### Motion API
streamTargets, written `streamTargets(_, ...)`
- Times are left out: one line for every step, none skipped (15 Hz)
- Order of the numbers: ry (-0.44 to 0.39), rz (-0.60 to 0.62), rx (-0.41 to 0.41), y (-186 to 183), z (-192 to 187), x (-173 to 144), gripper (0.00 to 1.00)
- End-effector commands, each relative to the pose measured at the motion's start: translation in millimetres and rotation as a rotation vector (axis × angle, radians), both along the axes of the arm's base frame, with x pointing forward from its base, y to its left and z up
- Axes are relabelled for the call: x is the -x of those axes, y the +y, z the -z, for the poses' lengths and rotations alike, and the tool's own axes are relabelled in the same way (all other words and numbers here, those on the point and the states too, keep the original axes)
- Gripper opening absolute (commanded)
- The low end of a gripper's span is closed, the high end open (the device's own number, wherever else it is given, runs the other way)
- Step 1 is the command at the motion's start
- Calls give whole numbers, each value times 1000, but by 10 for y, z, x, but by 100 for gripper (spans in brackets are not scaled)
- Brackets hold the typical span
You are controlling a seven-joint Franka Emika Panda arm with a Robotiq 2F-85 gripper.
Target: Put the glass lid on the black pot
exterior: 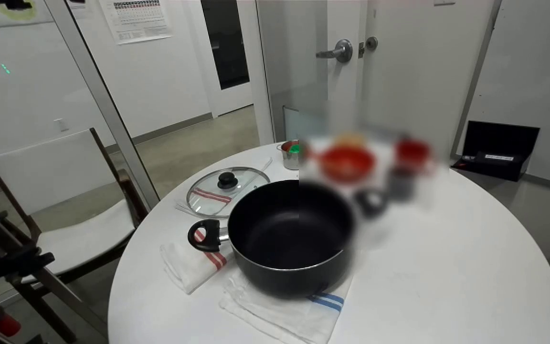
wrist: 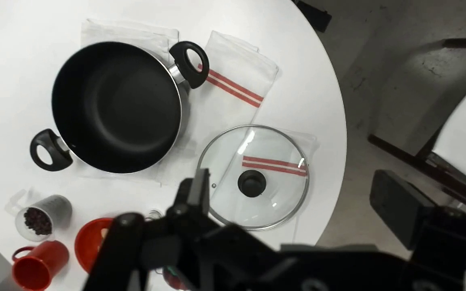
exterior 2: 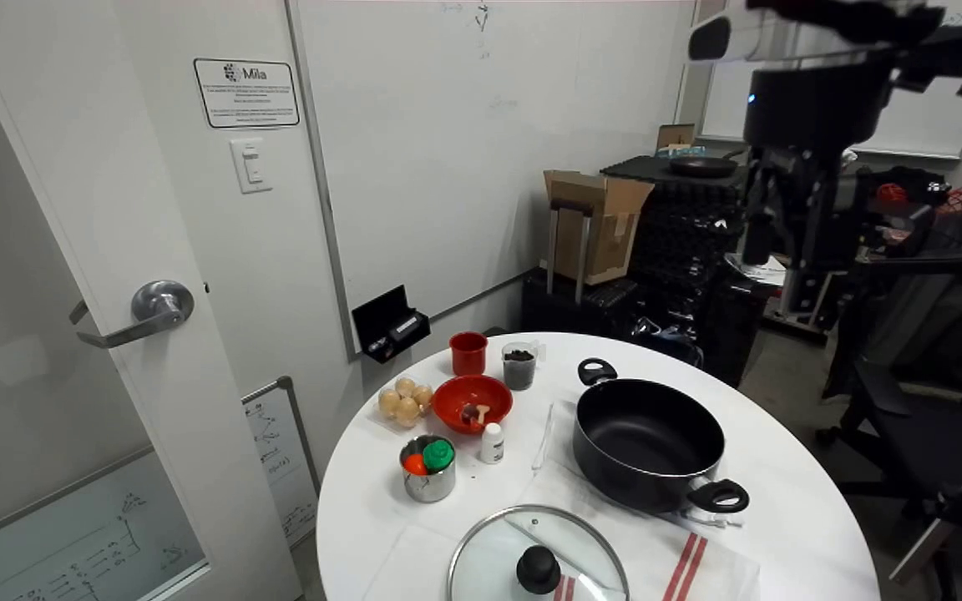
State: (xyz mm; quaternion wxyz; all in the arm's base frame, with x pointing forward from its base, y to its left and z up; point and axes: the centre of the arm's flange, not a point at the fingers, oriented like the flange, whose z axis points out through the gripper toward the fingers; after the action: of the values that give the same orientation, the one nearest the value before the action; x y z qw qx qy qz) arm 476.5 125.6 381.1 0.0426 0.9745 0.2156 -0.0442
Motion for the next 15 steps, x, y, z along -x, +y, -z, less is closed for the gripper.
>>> streamTargets(53, -80, -27, 143, 462, -704, 100)
streamTargets(71, -91, -39, 181, 605, -836, 100)
streamTargets(80, -101, -48, 224, 785, -982, 100)
streamTargets(88, -112, -50, 260, 922, -1099, 100)
streamTargets(94, -113, -51, 301, 1110, -1236, 100)
streamTargets(96, -116, -50, 330, 1243, -1334, 100)
streamTargets(99, -109, -42, 376, 1416, -1459, 100)
streamTargets(108, -108, -42, 401, 1537, -1542, 100)
streamTargets(109, -111, -35, 427, 1671, -1626, 100)
streamTargets(108, -112, -26, 439, 1800, -1693, 100)
streamTargets(111, -112, -17, 450, 1942, -1779, 100)
streamTargets(111, -117, -12, 456, 2042, -1830, 100)
streamTargets(114, -124, -7, 469, 2174, -1900, 100)
streamTargets(115, -133, -2, 487, 2271, -1954, 100)
streamTargets(119, -132, 6, 501, 2421, -2016, 100)
